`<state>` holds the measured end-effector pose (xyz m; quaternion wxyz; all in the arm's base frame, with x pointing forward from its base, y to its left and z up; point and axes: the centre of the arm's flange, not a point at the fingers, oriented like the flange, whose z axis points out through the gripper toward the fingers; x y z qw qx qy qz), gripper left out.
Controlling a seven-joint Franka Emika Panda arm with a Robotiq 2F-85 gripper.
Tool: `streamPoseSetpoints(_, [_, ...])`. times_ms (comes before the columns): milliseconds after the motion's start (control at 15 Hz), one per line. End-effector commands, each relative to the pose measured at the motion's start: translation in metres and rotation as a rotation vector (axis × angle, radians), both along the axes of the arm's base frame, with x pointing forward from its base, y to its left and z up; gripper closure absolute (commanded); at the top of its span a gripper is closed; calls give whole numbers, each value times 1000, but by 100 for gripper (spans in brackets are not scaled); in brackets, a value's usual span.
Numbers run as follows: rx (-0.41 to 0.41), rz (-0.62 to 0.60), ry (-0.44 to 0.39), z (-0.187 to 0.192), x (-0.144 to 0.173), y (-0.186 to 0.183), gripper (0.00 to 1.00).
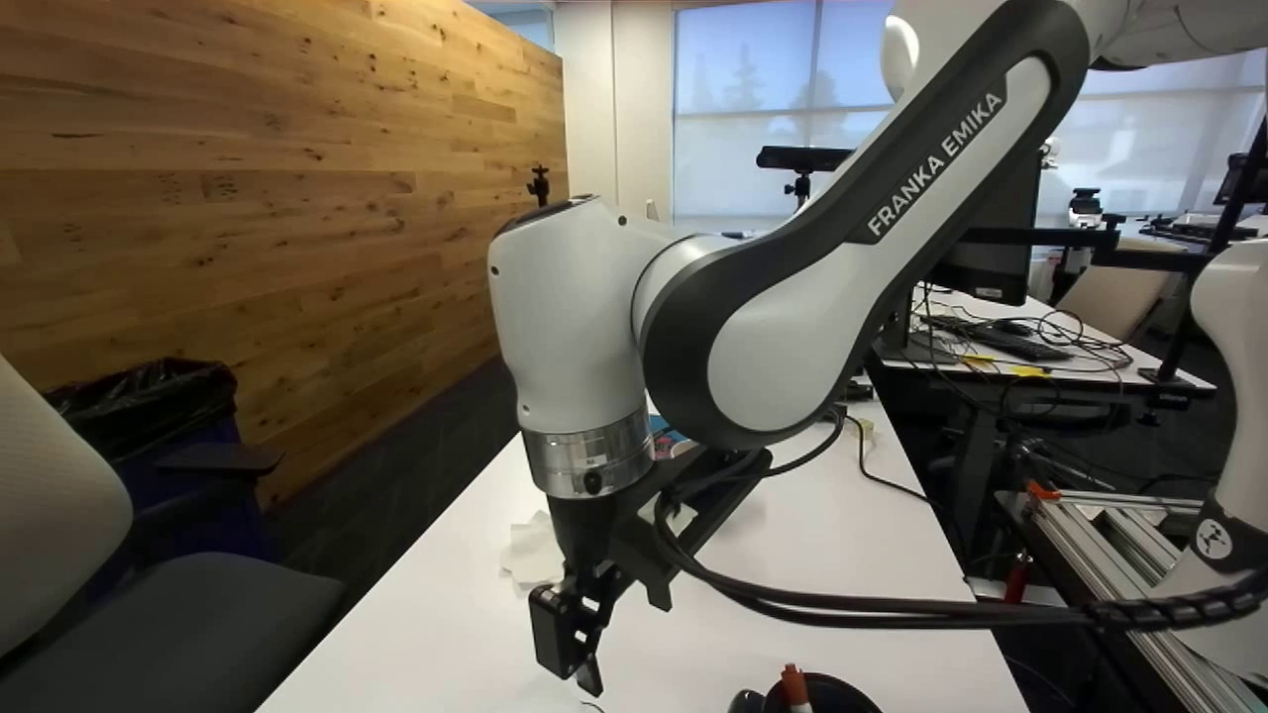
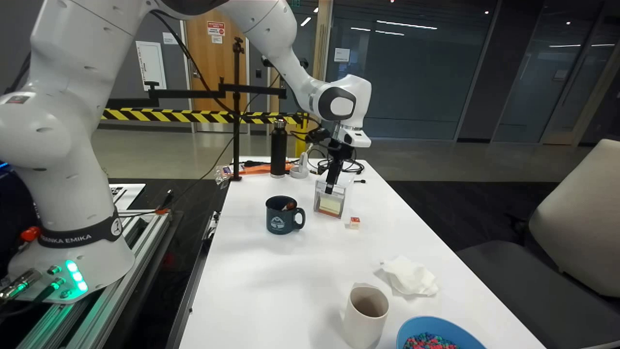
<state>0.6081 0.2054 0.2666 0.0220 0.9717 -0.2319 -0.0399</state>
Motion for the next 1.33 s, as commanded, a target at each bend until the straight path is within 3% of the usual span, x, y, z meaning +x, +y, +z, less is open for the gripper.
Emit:
streamPoseSetpoints(0, [-7, 0, -24, -2, 0, 5, 0])
streamPoseSetpoints(1267, [8, 8, -27, 3, -16, 13, 0])
